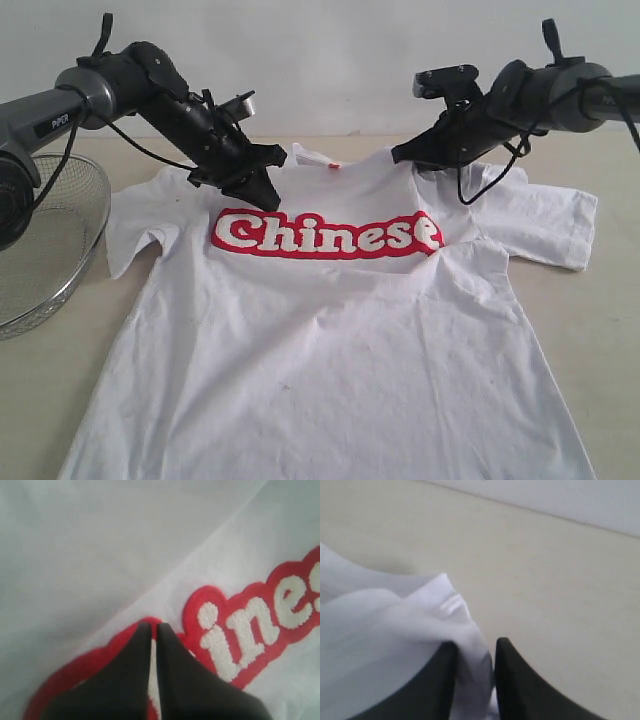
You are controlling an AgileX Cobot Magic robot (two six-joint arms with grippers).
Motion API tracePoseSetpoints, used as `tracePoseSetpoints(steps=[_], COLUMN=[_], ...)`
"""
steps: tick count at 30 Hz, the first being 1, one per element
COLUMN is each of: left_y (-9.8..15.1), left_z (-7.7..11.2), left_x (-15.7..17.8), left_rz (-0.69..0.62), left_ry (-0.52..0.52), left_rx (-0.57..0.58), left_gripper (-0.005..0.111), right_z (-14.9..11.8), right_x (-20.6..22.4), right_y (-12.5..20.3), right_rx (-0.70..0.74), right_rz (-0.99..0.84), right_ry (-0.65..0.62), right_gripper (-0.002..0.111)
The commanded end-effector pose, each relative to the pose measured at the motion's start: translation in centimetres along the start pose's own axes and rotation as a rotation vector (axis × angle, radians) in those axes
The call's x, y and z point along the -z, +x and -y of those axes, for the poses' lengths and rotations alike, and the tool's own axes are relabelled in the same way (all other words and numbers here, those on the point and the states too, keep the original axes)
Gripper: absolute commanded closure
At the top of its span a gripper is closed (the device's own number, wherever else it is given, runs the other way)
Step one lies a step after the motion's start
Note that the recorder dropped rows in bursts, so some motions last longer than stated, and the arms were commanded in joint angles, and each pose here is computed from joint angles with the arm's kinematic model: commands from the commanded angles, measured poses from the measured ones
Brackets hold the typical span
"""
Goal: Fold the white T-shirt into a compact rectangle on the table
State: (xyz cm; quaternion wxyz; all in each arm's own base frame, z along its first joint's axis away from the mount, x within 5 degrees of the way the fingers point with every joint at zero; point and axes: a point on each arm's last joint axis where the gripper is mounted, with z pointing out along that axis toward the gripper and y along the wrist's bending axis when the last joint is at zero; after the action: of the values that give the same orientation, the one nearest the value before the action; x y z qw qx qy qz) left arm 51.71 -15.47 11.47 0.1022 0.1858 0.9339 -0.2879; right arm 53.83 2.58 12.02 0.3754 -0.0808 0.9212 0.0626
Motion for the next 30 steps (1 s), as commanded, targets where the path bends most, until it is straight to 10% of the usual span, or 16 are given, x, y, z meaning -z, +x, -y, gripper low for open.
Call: tracePoseSetpoints(steps=[1,11,14,30], left_y=[-0.4,-1.0,-1.4,-2.2], left_z=[0.1,1.4,2.4,4.9], left_x=[0.8,2.9,4.8,7.5], left_rz=[0.026,0.059,0.082,0.147], left_ry=[-0.006,-0.017,-0.022,0.029], left_rx=[-0.011,-0.037,-0.056,-0.006], left_gripper=[0.102,0.102,0.102,0.102], right_z=[0.5,2.9,5.8,11.9], right_x=[-0.2,4.9,7.0,8.5], right_y=[-0.6,-4.4,-3.2,5.1], right_rx=[-0.057,-0.193,-0.277,-0.412], right_rz=[0.079,0.198,0.037,-0.32], right_ry=[0.045,0.08,0.045,0.118], right_gripper=[0.075,0.08,0.108,0.108])
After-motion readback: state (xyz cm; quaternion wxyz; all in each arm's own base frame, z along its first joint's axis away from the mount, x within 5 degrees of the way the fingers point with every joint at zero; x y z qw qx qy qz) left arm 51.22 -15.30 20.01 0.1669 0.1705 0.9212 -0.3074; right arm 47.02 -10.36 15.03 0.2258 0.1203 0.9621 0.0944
